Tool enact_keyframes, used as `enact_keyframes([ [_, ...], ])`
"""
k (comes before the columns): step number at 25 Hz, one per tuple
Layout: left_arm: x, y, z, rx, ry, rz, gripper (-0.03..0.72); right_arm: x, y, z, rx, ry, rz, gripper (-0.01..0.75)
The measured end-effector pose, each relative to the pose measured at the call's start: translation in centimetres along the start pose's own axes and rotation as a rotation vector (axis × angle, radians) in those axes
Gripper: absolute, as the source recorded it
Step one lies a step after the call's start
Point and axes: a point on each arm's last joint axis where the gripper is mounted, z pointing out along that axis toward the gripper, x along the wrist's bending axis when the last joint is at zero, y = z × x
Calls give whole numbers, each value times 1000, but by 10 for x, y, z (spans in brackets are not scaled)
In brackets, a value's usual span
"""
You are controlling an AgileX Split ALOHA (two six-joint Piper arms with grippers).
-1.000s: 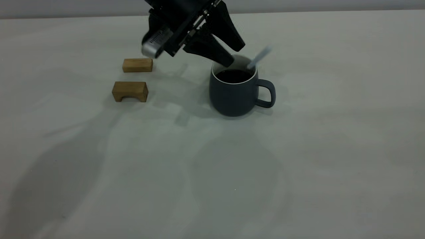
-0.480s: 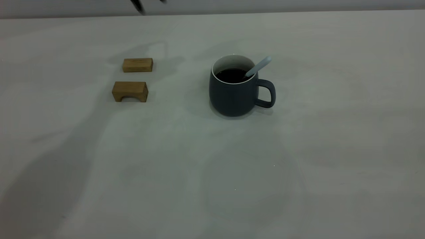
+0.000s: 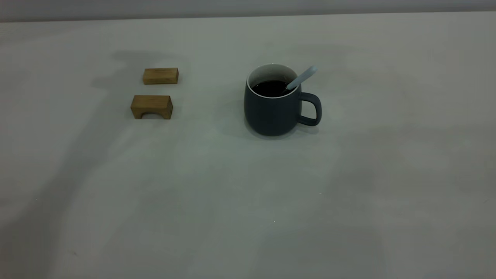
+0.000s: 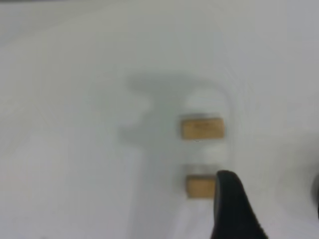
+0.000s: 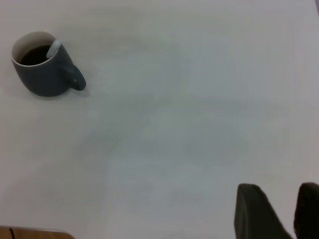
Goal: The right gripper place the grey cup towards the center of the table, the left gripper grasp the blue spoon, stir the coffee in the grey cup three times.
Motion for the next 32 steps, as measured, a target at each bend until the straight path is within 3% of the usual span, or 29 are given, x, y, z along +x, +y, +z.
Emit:
enact_keyframes([
  [8,44,-120,-47,170,131,125,478,0,0,0,0,0,0,238],
  [13,69,-203,-74,192,149,103,478,0,0,0,0,0,0,238],
  [18,84,-268,-91,156,122,71,478,0,0,0,0,0,0,238],
  [24,97,-333,-103,88,-15,14,478,0,0,0,0,0,0,238],
  [32,98,-388,-115,-123,-39,-52,478,0,0,0,0,0,0,238],
])
